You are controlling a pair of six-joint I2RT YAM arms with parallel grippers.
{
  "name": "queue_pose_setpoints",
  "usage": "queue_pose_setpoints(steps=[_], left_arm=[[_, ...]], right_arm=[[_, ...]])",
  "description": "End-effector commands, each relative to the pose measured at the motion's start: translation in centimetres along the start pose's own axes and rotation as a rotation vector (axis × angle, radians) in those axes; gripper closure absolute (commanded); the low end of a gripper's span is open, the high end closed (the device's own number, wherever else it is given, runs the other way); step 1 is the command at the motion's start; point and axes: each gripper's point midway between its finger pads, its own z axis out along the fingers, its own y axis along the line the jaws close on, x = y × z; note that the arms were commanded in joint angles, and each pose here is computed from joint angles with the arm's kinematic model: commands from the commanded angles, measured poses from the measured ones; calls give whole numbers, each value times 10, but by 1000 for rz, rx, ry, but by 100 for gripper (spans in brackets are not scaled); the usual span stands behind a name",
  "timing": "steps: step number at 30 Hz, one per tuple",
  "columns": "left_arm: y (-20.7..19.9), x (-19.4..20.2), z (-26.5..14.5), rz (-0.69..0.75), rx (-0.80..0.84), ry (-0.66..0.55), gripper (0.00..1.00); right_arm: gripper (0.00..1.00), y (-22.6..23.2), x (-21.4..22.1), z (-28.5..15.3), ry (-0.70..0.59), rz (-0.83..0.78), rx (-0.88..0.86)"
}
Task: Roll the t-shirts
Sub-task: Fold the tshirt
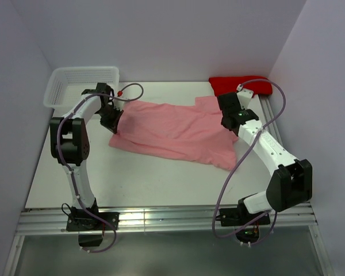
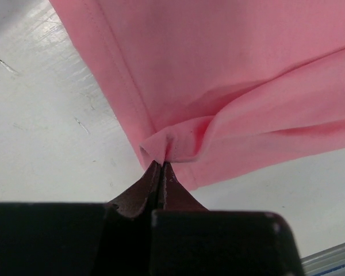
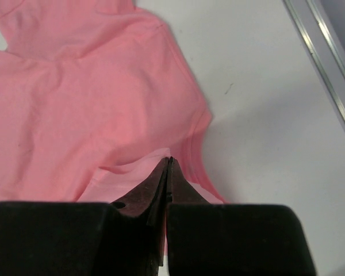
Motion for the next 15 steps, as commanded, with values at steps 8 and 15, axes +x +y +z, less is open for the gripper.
queue_pose_setpoints(steps=[8,15], left_arm=[[16,-22,-4,-28,-79,-49,100],[17,-34,-7,-25,-98,-69,100]], right_arm=[[100,-6,-27,13,-88,13,93],[100,-3,-35,17,-102,37,78]])
